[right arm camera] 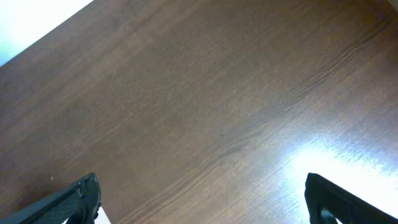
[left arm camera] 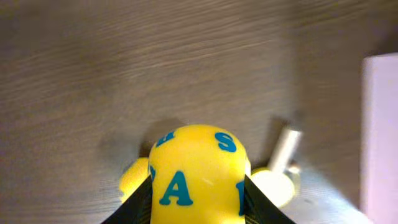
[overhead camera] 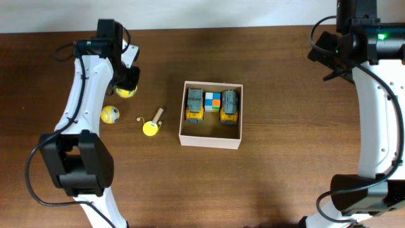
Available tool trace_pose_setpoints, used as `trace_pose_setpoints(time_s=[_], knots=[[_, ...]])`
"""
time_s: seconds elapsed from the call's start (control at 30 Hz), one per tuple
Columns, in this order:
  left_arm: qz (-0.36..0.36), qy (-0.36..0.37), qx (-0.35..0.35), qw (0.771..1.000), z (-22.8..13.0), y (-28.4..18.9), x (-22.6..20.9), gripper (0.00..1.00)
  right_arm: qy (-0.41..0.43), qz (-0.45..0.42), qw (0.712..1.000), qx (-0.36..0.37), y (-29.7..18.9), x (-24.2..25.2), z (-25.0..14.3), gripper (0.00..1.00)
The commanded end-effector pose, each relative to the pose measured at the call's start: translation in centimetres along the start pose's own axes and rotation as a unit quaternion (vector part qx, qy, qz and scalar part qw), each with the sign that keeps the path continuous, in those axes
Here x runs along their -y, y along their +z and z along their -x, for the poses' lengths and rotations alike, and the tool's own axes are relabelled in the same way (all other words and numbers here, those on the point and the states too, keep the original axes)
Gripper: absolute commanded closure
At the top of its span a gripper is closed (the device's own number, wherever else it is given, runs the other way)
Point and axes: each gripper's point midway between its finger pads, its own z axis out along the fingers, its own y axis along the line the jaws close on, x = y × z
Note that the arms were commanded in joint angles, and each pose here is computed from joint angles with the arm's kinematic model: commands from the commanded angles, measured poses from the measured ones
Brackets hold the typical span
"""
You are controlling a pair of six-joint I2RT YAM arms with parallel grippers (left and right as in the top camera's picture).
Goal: Pack container
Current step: 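Carry the ball right and lower it into the box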
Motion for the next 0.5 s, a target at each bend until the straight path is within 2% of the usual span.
trace_pose_setpoints(time_s=[0.0, 0.2, 0.47], knots=[[-0.067, 0.018, 0.026, 0.997, 1.7, -2.2, 3.7, 0.72, 0.004, -0.008, 1.000, 0.004, 0.1, 0.3, 0.2, 0.01], [-0.150, 0.103, 0.020, 0.983, 1.2, -4.7, 9.9, 0.72, 0.004, -0.008, 1.000, 0.004, 0.1, 0.3, 0.2, 0.01], [-0.185, 0.225, -0.027, 0.956, -2.0, -5.9, 17.0, 0.73, 0.004, -0.008, 1.000, 0.004, 0.1, 0.3, 0.2, 0.01]])
